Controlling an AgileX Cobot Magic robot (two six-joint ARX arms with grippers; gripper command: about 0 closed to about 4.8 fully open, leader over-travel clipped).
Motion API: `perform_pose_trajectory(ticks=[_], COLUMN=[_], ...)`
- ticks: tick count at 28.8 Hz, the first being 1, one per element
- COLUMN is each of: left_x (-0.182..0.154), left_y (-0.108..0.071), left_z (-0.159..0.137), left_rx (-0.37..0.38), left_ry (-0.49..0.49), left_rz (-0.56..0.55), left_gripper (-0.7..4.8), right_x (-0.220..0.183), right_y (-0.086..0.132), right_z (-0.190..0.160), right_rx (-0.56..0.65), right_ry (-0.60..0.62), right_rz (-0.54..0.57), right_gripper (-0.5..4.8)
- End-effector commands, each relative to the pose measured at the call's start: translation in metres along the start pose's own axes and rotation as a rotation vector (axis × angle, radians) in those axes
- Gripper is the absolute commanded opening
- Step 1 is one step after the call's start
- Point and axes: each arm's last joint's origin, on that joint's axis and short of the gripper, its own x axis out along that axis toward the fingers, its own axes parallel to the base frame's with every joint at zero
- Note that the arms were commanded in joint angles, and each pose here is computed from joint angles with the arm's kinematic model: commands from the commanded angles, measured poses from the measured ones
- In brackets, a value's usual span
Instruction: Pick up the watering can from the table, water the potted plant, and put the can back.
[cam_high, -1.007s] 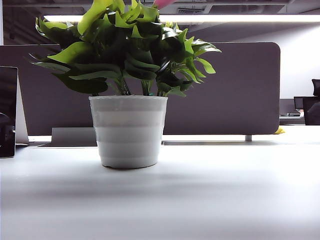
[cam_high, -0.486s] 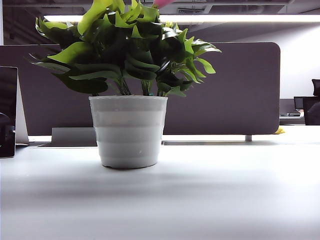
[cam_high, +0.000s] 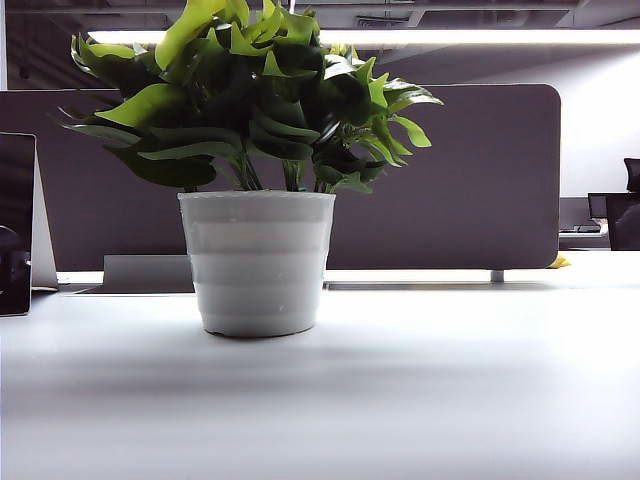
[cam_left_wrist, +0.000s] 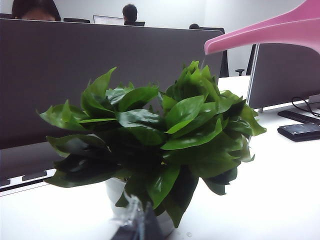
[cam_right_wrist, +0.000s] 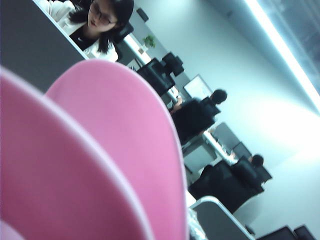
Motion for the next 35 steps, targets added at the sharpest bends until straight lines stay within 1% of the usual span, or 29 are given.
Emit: perform_pose_trajectory(ticks=[1, 5, 10, 19, 22, 26, 31, 35], left_x=[0.0, 0.0, 0.0, 0.001, 0.004, 0.008, 0.011, 0.012], left_y=[0.0, 0.001, 0.004, 0.004, 0.004, 0.004, 0.004, 0.004], left_z=[0.003, 0.003, 0.003, -0.003, -0.013, -0.028, -0.047, -0.056], left_rx=[0.005, 0.008, 0.013, 0.012, 0.012, 0.01, 0.009, 0.007], left_ry=[-0.016, -0.016, -0.015, 0.001, 0.032, 0.078, 0.135, 0.17], left_rz=[-0.001, 0.018, 0.054, 0.054, 0.053, 0.053, 0.052, 0.053], left_gripper=[-0.05, -0.05, -0.05, -0.05, -0.05, -0.05, -0.05, -0.05], right_x=[-0.01, -0.014, -0.019, -0.032, -0.038, -0.041, -0.04, -0.04], right_y=[-0.011, -0.01, -0.009, -0.002, 0.004, 0.013, 0.027, 0.038], right_z=[0.009, 0.007, 0.002, -0.014, -0.02, -0.032, -0.052, -0.069], right_rx=[0.062, 0.112, 0.211, 0.362, 0.411, 0.439, 0.543, 0.634], right_ry=[-0.047, -0.02, 0.017, 0.065, 0.071, 0.089, 0.109, 0.076], right_rz=[-0.09, -0.093, -0.089, -0.134, -0.136, -0.134, -0.138, -0.183], right_gripper=[-0.01, -0.01, -0.02, -0.02, -0.02, -0.02, -0.02, -0.02])
